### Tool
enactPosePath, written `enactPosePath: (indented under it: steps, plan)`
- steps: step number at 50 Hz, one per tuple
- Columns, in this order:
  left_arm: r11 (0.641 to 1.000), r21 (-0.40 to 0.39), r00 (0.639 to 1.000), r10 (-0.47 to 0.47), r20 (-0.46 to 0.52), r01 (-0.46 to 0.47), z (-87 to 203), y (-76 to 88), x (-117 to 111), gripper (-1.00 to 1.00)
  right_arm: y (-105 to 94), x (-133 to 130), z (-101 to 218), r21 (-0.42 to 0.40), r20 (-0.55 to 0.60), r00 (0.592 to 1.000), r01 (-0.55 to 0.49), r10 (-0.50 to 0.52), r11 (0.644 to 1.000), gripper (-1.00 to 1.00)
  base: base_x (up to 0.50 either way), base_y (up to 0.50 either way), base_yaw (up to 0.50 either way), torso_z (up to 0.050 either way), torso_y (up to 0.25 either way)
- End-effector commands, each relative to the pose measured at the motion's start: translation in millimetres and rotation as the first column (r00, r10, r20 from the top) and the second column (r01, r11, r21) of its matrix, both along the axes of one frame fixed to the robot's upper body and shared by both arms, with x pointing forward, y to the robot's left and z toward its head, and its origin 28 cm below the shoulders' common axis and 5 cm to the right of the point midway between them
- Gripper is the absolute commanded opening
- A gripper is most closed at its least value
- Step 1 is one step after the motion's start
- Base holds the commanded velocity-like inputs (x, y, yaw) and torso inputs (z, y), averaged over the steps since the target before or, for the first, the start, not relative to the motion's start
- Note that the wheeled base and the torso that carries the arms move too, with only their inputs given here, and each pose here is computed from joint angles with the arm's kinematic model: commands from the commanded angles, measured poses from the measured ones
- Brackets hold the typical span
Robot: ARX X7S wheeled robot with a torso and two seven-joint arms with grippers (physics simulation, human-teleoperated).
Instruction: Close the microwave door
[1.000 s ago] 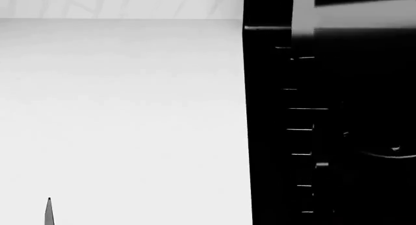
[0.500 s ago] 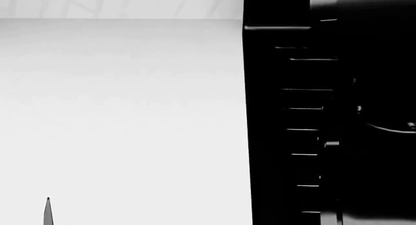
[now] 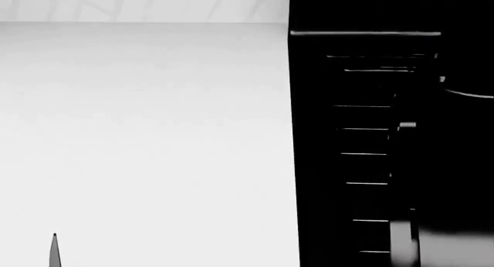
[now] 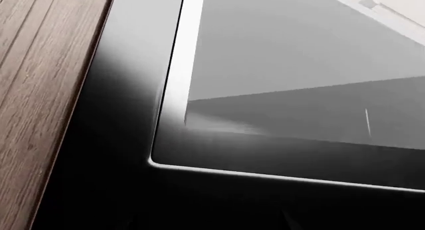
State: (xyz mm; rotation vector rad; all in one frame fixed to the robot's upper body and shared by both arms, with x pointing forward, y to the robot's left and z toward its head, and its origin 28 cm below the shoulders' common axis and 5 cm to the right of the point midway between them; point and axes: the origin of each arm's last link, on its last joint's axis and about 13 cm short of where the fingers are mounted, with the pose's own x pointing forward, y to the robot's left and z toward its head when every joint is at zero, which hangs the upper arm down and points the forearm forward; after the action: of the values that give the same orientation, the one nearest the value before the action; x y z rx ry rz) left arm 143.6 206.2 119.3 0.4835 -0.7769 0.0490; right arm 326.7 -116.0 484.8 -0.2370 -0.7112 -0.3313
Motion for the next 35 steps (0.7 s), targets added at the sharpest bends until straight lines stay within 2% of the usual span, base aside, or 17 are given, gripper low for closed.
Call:
enactPosePath:
  steps: [1, 12, 35]
  plan:
    - [1.000, -0.003, 1.000, 0.005, 0.004, -0.005, 1, 0.3, -1, 1.00, 3.0, 0, 18, -0.017, -0.006, 1.000, -0.003, 0.003, 1.000, 1.00, 0.00, 0.00, 0.00, 0.000, 0.000]
    - [1.000, -0.006, 1.000, 0.008, 0.005, -0.008, 1, 1.1, -1, 1.00, 3.2, -8, 38, -0.044, 0.015, 1.000, 0.019, -0.018, 0.999, 1.00, 0.00, 0.00, 0.00, 0.000, 0.000]
    - [1.000, -0.006, 1.000, 0.021, -0.007, -0.021, 1, 1.7, 0, 1.00, -16.8, 1, 43, 0.017, -0.020, 0.996, 0.092, -0.091, 0.996, 1.00, 0.00, 0.00, 0.00, 0.000, 0.000]
